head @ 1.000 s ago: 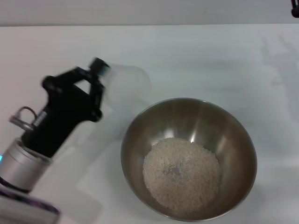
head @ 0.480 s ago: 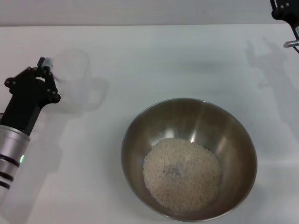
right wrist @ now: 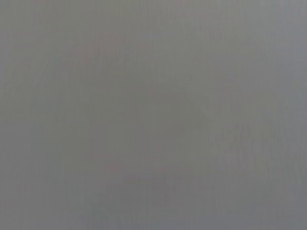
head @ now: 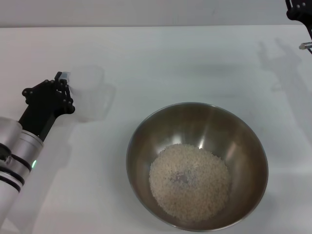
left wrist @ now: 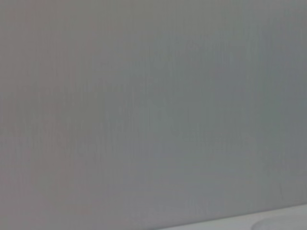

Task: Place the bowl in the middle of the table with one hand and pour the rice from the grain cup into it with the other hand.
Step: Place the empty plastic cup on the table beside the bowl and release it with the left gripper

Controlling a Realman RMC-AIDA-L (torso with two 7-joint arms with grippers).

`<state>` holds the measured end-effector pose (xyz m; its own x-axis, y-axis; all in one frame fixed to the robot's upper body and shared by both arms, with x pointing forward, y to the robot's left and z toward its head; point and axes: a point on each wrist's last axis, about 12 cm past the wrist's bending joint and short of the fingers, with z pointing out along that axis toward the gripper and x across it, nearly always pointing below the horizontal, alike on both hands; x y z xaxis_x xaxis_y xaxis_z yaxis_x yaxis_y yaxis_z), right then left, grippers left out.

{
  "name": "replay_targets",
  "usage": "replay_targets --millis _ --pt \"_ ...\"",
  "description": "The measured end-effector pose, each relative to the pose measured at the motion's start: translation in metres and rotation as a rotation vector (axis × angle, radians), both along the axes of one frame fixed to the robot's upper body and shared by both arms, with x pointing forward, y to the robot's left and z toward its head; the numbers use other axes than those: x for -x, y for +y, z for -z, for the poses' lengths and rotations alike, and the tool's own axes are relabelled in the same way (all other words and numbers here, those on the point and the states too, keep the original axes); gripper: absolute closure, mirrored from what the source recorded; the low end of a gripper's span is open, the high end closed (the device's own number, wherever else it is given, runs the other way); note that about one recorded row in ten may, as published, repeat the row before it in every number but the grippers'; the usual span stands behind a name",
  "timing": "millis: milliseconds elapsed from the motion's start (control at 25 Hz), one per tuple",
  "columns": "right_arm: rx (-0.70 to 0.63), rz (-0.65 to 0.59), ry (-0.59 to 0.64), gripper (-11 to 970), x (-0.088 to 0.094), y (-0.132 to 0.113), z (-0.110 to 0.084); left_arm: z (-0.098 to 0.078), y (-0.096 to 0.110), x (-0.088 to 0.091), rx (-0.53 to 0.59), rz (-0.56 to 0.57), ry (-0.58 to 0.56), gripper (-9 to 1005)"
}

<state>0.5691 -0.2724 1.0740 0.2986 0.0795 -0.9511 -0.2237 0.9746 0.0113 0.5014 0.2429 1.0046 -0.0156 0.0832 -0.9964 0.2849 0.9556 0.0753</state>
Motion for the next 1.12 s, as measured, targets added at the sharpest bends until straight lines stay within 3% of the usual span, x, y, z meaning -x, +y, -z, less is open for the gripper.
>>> replay_targets --millis 920,1120 --pt "-0.005 0.013 -0.002 464 0.006 -0.004 0.003 0.012 0.004 0.006 -0.031 -0.004 0.079 842" --pt "-0.008 0.010 -0.006 457 0.005 -0.003 0.002 0.015 0.008 0.012 -0.035 -0.014 0.087 662"
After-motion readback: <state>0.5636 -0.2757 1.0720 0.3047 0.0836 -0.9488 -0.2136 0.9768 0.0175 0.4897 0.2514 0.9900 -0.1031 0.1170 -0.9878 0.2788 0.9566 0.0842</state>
